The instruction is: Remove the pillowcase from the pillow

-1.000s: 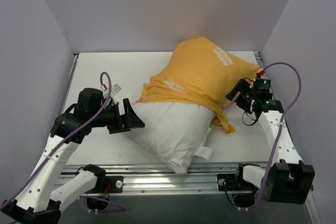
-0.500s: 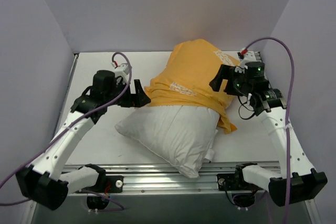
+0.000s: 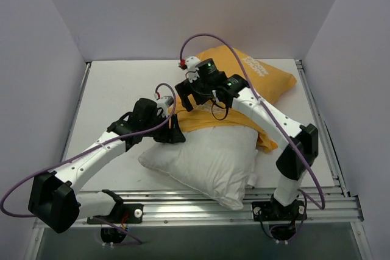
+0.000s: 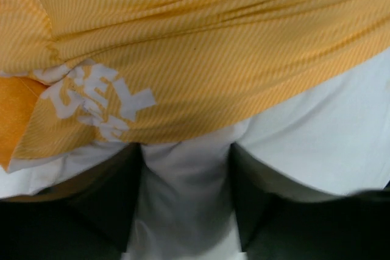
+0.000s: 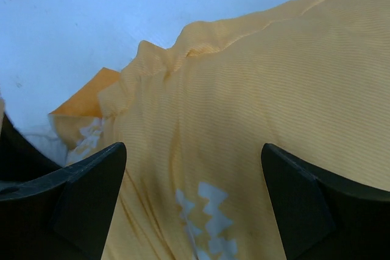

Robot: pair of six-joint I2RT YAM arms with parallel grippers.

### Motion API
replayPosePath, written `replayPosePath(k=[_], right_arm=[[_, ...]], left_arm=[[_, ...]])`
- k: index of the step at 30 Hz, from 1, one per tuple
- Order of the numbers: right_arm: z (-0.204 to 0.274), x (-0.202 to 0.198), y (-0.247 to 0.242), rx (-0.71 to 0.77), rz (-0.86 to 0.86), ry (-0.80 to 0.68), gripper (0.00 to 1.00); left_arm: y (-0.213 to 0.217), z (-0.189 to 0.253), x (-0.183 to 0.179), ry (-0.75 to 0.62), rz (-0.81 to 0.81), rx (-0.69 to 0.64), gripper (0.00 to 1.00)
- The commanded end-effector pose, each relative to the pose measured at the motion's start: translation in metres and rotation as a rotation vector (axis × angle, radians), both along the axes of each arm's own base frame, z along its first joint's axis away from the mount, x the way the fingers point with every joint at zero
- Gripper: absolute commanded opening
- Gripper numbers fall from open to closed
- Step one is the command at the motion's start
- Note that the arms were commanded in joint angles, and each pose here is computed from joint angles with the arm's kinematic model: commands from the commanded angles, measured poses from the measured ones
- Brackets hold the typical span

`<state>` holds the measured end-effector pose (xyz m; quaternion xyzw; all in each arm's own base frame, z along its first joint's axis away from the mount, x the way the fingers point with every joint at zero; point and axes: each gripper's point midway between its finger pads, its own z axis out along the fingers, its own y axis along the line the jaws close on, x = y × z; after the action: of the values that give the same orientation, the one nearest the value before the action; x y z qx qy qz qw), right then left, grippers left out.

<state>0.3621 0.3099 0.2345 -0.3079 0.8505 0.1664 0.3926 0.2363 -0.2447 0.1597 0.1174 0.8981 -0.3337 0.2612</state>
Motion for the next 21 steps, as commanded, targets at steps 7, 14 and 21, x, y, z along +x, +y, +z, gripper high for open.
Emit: replayPosePath(k=[7, 14, 21], right_arm=[[-0.091, 0.000, -0.021, -0.407, 0.071, 0.075, 0.76], [-0.074, 0.075, -0.141, -0.527, -0.368, -0.014, 0.00], [-0.025, 0.135, -0.333, -0.512, -1.001, -0.038, 0.00]], left_arm=[[0.004, -0.023, -0.004, 0.044, 0.069, 0.008, 0.02], [0.027, 0.054, 0.001, -0.086, 0.148, 0.027, 0.02], [0.073, 0.140, -0.030, -0.222, 0.263, -0.009, 0.02]])
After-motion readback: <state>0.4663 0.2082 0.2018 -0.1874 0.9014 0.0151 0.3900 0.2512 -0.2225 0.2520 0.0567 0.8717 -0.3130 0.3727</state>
